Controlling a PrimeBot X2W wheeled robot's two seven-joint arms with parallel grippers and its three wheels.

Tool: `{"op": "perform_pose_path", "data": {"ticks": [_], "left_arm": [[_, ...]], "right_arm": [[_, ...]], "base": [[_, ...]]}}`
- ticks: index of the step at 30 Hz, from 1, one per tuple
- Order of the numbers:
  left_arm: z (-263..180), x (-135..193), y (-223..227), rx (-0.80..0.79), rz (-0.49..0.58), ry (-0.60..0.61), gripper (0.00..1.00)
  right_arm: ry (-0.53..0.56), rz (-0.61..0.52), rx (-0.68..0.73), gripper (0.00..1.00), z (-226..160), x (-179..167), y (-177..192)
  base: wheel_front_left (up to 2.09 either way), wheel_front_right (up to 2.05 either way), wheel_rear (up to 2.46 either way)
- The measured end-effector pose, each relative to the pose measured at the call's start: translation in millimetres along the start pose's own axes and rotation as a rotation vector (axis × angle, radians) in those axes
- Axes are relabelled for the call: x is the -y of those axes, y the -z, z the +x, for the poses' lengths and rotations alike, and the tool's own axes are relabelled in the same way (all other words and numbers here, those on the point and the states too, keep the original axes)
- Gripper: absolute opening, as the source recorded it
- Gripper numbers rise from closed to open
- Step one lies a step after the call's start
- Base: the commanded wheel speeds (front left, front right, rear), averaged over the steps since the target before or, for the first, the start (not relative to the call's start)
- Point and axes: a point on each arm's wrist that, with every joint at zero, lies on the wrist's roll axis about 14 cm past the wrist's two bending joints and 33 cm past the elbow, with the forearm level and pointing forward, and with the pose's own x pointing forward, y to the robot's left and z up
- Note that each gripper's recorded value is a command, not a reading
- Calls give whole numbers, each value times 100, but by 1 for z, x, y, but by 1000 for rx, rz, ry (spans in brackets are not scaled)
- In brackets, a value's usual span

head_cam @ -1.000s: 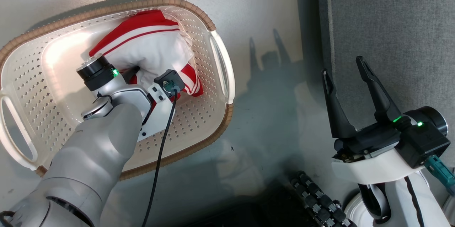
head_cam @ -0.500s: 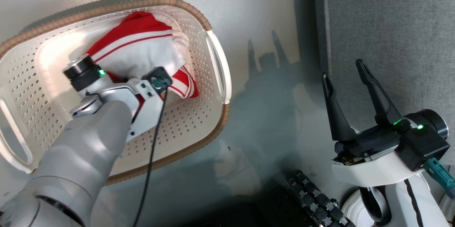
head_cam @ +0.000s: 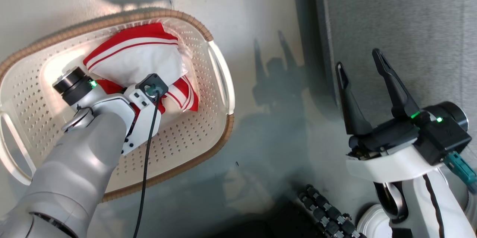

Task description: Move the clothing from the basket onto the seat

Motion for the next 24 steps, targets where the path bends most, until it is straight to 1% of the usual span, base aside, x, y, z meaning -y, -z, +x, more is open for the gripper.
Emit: {"op": "perform_pose_path", "data": {"ticks": [5, 10, 12, 16, 19, 24], "left_arm": [[-13, -7, -14, 65, -36, -46, 0], [-39, 0, -32, 135, -71, -69, 0], [-53, -4, -44, 199, -107, -102, 0], [-86, -11, -61, 311, -113, -163, 0], [-111, -16, -73, 393, -163, -208, 0], [-160, -30, -100, 528, -200, -301, 0]], "right_arm": [[-4, -3, 61, 100, 4, 1, -24], [-7, -20, 105, 100, -5, 1, -45], [-15, -26, 128, 100, -10, -1, -55], [-6, -36, 186, 100, -22, 3, -79], [4, -41, 217, 100, -34, 6, -92], [5, -39, 276, 100, -55, 7, -113]], "base": [[0, 0, 0], [0, 0, 0], [0, 0, 0], [0, 0, 0], [0, 0, 0], [0, 0, 0]]}}
